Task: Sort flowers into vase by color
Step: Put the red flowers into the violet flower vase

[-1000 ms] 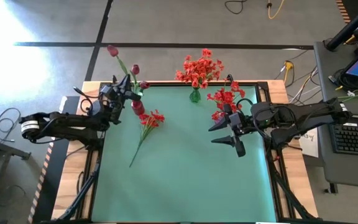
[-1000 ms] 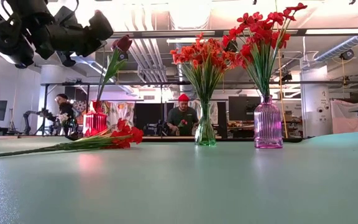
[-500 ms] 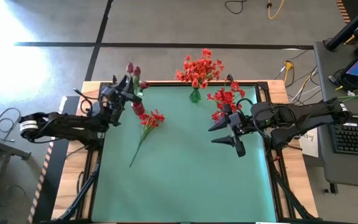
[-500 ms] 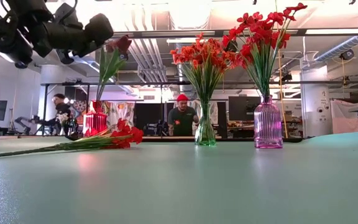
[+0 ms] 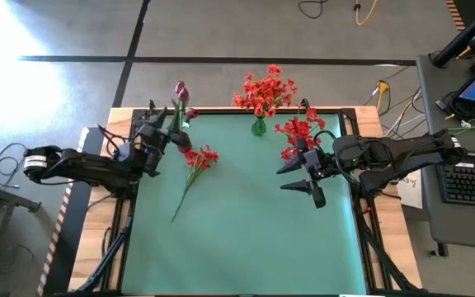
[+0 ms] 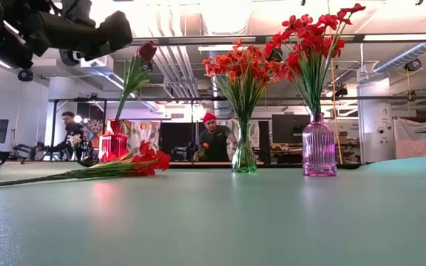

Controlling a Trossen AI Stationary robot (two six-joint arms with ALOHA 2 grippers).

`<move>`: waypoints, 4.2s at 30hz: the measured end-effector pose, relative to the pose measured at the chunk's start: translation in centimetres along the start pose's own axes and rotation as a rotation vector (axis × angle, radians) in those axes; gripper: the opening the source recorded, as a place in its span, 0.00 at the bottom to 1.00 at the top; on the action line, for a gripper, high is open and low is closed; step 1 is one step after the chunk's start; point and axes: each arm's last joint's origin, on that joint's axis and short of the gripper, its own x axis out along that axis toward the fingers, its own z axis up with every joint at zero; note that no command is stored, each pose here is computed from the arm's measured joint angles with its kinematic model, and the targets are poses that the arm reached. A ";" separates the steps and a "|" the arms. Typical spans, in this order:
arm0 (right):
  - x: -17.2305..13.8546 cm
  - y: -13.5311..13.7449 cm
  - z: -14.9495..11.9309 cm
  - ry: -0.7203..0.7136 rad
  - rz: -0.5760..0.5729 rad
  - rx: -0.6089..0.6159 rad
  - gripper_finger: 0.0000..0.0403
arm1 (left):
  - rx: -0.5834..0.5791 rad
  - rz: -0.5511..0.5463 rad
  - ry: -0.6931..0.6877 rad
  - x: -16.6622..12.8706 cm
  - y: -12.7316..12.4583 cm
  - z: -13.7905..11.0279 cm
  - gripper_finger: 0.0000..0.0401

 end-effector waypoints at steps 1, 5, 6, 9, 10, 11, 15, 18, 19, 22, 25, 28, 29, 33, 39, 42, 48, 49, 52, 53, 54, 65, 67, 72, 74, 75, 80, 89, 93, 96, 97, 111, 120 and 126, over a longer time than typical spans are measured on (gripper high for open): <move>0.0 0.0 0.0 0.000 0.000 0.000 0.48 | 0.009 -0.007 0.007 -0.3 -0.2 0.0 0.47; 0.1 0.0 -0.1 0.005 0.000 0.001 0.48 | 0.058 -0.005 0.049 -1.3 -0.8 0.1 0.47; 0.1 0.0 -0.2 0.006 -0.001 0.001 0.48 | 0.070 0.007 0.065 -1.6 -0.9 0.1 0.47; 0.1 0.0 -0.2 0.007 -0.001 0.002 0.48 | 0.081 0.060 0.122 -2.5 -1.2 0.1 0.47; 0.1 0.0 -0.2 0.008 -0.001 0.002 0.48 | 0.079 0.080 0.143 -2.8 -1.3 0.1 0.47; 0.1 0.0 -0.2 0.008 -0.001 0.002 0.48 | 0.079 0.092 0.161 -3.2 -1.4 0.1 0.47; 0.1 0.0 -0.3 0.009 -0.001 0.002 0.48 | 0.116 0.103 0.227 -4.8 -1.9 0.3 0.47; 0.1 0.0 -0.3 0.009 -0.001 0.004 0.48 | 0.110 0.070 0.263 -6.2 -2.2 0.6 0.47; 0.1 0.0 -0.3 0.009 -0.001 0.004 0.48 | 0.108 0.052 0.274 -6.8 -2.4 0.7 0.47; 0.1 0.0 -0.3 0.010 -0.001 0.014 0.48 | 0.107 -0.033 0.300 -8.6 -3.0 1.1 0.47; 0.1 0.0 -0.4 0.011 -0.001 0.022 0.48 | 0.078 -0.151 0.311 -10.7 -3.4 1.4 0.47; 0.2 0.0 -0.4 0.012 -0.001 0.030 0.48 | 0.027 -0.243 0.326 -12.7 -3.8 1.3 0.47; 0.2 0.0 -0.4 0.012 -0.001 0.031 0.48 | 0.015 -0.265 0.329 -13.3 -4.0 1.1 0.47; 0.2 0.0 -0.3 0.004 0.000 0.048 0.48 | -0.080 -0.311 0.346 -15.1 -4.8 -0.5 0.47; 0.2 0.0 -0.3 0.006 0.000 0.088 0.48 | -0.150 -0.355 0.364 -16.9 -5.8 -3.4 0.47; 0.5 -0.1 -0.4 0.015 -0.001 0.108 0.48 | -0.198 -0.497 0.405 -17.5 -6.5 -5.0 0.47; 1.6 -0.1 -1.0 0.052 -0.006 0.146 0.48 | -0.379 -0.745 0.598 -18.9 -8.0 -7.5 0.47; 1.9 -0.2 -1.1 0.060 -0.007 0.147 0.48 | -0.398 -0.765 0.624 -19.0 -8.1 -7.7 0.47; 2.5 -0.2 -1.4 0.081 -0.009 0.159 0.48 | -0.415 -0.869 0.707 -19.6 -8.7 -8.1 0.47; 2.6 -0.2 -1.5 0.087 -0.010 0.169 0.48 | -0.412 -0.902 0.737 -19.7 -8.9 -8.2 0.47; 2.6 -0.2 -1.5 0.094 -0.011 0.175 0.48 | -0.411 -0.936 0.776 -19.9 -9.1 -8.3 0.47; 2.9 -0.1 -1.6 0.107 0.001 0.176 0.48 | -0.205 -0.740 1.167 -17.8 -10.0 -11.1 0.47; 2.9 -0.1 -1.6 0.107 0.001 0.176 0.48 | -0.156 -0.695 1.261 -16.8 -10.5 -11.0 0.47; 2.9 -0.1 -1.6 0.107 0.000 0.181 0.48 | 0.067 -0.527 1.410 -15.1 -11.3 -9.8 0.47; 2.9 -0.1 -1.6 0.107 0.000 0.182 0.48 | 0.165 -0.479 1.431 -14.8 -11.4 -9.1 0.47; 2.9 -0.1 -1.6 0.107 0.000 0.185 0.48 | 0.200 -0.462 1.438 -14.7 -11.5 -8.8 0.47; 2.9 -0.1 -1.6 0.107 -0.003 0.188 0.48 | 0.343 -0.335 1.466 -13.5 -10.9 -7.8 0.47; 3.3 -0.1 -1.8 0.118 -0.005 0.189 0.48 | 0.364 -0.187 1.436 -10.9 -9.4 -9.1 0.47; 3.5 -0.2 -1.9 0.124 -0.006 0.189 0.48 | 0.359 -0.153 1.432 -10.2 -9.1 -9.4 0.47; 3.6 -0.2 -2.0 0.129 -0.007 0.186 0.48 | 0.362 -0.145 1.422 -9.9 -9.0 -9.4 0.47; 3.7 -0.2 -2.0 0.133 -0.007 0.185 0.48 | 0.360 -0.141 1.419 -9.8 -9.0 -9.5 0.47; 4.7 -0.3 -2.5 0.152 -0.010 0.183 0.48 | 0.415 -0.075 1.408 -8.9 -8.4 -9.4 0.58; 4.7 -0.2 -2.2 0.124 -0.005 0.163 0.48 | 0.402 -0.041 1.409 -8.4 -6.9 -11.1 0.56; 4.7 -0.2 -2.2 0.128 -0.005 0.165 0.48 | 0.355 -0.041 1.399 -8.6 -6.8 -11.6 0.37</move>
